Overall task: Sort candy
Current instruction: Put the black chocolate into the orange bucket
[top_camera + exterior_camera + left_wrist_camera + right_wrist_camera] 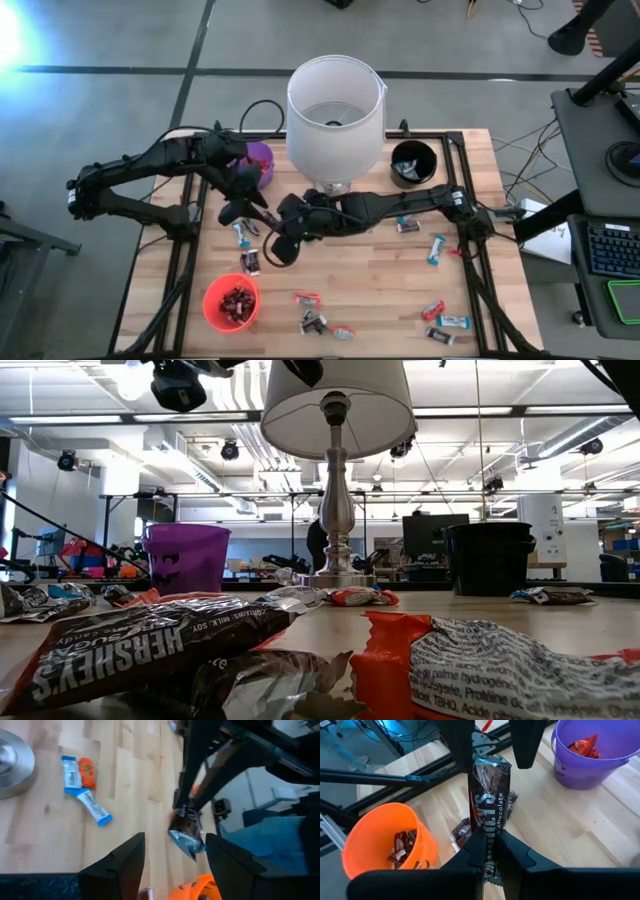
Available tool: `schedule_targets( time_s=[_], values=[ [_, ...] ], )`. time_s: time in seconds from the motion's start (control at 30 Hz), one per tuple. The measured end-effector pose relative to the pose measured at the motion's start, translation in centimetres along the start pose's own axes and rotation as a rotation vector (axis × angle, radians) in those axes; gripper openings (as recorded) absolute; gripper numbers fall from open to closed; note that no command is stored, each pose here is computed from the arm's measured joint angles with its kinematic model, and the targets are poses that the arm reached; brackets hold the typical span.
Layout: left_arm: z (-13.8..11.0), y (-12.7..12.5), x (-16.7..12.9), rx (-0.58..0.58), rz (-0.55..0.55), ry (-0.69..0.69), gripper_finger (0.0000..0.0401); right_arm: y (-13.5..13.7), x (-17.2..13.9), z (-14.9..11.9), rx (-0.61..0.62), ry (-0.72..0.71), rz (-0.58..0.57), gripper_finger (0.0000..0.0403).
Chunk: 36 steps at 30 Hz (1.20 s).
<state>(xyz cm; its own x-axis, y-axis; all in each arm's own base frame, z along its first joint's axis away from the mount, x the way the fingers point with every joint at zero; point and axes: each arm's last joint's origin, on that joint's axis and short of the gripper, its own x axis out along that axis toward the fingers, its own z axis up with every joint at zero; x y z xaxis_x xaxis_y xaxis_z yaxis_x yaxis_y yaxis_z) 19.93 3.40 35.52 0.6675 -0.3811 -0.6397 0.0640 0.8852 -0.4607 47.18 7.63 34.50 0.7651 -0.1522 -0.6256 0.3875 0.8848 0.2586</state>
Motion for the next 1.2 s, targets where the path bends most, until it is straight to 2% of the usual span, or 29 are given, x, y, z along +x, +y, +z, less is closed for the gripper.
schedule_targets(
  time_s=[0.37,0.53,0.83,1.0,1.2],
  values=[
    [0.2,0.0,0.1,0.011,-0.001,-0.016,0.019,-0.2,0.1,0.2,0.002,-0.009,-0.003,0.0024],
    [0.3,0.2,0.6,0.001,-0.057,0.011,0.019,-0.3,0.1,0.3,0.003,-0.023,-0.024,0.0024],
    [0.6,0.6,1.7,0.002,-0.06,0.049,0.0187,-0.3,0.0,0.4,-0.014,-0.026,-0.021,0.0024],
    [0.6,0.6,1.7,0.019,-0.061,0.048,0.016,-0.3,0.0,0.4,-0.013,-0.026,-0.017,0.0024],
    [0.6,0.6,1.7,0.03,-0.061,0.046,0.0108,-0.3,-0.1,0.4,-0.012,-0.027,-0.016,0.0024]
  ],
)
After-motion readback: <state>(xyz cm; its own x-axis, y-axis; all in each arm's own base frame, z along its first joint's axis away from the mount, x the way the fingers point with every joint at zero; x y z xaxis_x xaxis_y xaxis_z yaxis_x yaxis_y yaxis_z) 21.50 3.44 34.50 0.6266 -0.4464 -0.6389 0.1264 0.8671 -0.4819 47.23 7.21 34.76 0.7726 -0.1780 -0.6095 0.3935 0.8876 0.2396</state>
